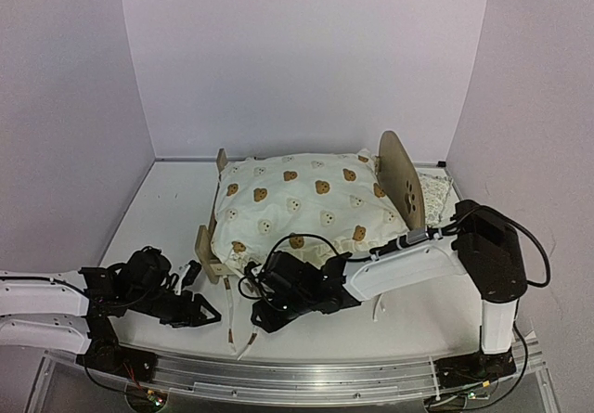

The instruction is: Set up the pet bed

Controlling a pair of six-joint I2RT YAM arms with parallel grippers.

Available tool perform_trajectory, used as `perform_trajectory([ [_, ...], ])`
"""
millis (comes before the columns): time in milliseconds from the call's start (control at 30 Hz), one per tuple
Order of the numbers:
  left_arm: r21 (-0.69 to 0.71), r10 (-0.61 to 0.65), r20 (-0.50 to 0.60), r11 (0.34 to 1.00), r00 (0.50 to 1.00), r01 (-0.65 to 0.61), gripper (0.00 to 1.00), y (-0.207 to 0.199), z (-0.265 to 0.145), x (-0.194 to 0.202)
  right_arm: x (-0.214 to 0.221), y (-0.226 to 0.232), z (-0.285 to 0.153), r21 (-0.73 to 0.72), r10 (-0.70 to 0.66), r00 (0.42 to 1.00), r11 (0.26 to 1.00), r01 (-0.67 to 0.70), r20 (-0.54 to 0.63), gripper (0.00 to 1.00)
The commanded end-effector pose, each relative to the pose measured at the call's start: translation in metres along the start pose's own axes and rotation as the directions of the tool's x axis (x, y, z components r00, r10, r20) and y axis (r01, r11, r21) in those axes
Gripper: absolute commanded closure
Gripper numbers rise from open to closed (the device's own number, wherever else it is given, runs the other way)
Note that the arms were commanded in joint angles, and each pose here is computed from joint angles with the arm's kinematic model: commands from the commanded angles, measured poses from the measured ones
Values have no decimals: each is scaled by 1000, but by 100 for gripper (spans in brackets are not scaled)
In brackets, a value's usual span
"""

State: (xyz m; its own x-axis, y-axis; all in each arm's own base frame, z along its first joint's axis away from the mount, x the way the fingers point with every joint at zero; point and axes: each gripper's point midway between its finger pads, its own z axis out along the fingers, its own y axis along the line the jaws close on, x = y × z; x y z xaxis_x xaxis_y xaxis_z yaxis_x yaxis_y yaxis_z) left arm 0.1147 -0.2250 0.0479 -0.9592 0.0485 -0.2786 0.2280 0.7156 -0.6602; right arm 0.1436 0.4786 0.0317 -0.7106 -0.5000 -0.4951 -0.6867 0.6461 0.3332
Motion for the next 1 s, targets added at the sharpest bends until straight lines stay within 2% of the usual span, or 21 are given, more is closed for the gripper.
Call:
perform_trajectory([
  [0, -4, 12, 9, 1000, 1000, -12, 48, -16, 1, -7, 11, 6, -26, 10, -44, 999, 999, 44, 9, 62],
  [333, -100, 30, -43, 994, 999, -34, 48, -21, 23, 8, 36, 16, -9, -33, -36, 999, 999, 35, -26, 67],
  [633, -178, 59, -81, 981, 995, -72, 54, -26, 46, 13, 43, 13, 9, -38, -28, 999, 999, 27, -30, 70],
  [967, -353, 52, -116, 931, 992, -91, 77, -12, 60, 19, 44, 2, 4, 0, -33, 999, 999, 33, 3, 71],
])
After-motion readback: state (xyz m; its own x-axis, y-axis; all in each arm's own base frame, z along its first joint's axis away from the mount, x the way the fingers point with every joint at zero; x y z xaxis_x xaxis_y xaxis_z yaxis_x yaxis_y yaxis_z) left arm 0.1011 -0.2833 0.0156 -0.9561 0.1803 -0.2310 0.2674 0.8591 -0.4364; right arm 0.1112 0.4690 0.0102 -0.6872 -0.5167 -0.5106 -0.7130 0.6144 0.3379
